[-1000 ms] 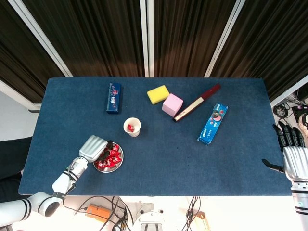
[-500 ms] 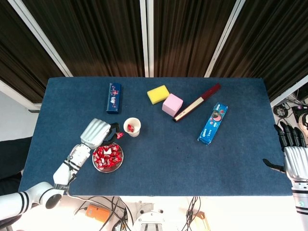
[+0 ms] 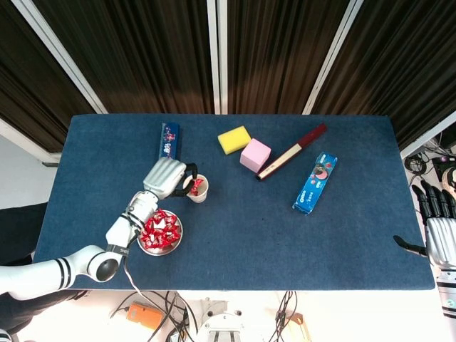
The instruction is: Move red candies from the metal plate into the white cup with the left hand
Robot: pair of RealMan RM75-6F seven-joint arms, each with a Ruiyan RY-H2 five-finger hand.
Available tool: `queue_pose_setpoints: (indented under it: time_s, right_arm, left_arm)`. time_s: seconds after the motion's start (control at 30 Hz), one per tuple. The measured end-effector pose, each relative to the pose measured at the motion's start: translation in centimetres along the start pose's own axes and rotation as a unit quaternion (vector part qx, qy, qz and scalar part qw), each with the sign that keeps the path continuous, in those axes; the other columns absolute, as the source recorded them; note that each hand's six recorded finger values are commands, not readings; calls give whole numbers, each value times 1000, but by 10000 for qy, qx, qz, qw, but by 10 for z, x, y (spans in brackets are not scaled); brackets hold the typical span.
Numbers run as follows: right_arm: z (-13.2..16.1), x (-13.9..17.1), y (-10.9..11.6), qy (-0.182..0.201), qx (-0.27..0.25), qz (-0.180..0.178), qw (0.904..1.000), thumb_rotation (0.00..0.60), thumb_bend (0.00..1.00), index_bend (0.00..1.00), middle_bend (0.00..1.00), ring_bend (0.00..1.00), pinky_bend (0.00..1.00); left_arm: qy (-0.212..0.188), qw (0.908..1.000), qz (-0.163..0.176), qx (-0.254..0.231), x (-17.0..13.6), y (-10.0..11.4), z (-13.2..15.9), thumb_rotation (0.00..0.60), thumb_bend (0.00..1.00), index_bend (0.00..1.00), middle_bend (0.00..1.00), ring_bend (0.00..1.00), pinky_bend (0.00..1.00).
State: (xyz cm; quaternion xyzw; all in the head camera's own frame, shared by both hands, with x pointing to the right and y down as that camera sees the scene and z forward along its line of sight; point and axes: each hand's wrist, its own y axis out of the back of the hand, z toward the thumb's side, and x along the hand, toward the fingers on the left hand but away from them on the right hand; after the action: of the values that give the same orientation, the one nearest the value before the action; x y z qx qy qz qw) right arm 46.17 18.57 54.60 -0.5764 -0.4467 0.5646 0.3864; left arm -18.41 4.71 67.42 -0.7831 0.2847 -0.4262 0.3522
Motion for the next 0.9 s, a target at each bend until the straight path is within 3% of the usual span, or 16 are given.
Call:
queue_pose_setpoints:
  time_s: [0.2, 0.43, 0.73, 0.9]
  right_arm:
    - [1, -2, -1, 24, 4, 19, 10000, 600, 110, 0, 16, 0, 0]
    - [2, -3, -1, 38, 8, 17, 10000, 600, 111, 0, 16, 0, 0]
    - [7, -4, 2, 108, 3, -46, 9999, 600, 111, 0, 16, 0, 0]
    - [10, -6, 1, 167, -4, -35, 9999, 600, 110, 0, 16, 0, 0]
  left_arm:
    - [207, 9995, -182, 177, 5, -13, -10, 600, 358, 475, 928, 871, 849]
    - [380, 9989, -134, 235, -4, -11, -20, 600, 186, 317, 927, 870, 849]
    - [332, 9985, 335, 292, -49, 11, -34, 600, 225, 342, 927, 869, 849]
    - [456, 9976, 330, 394, -89, 5, -53, 600, 230, 389, 926, 868, 849]
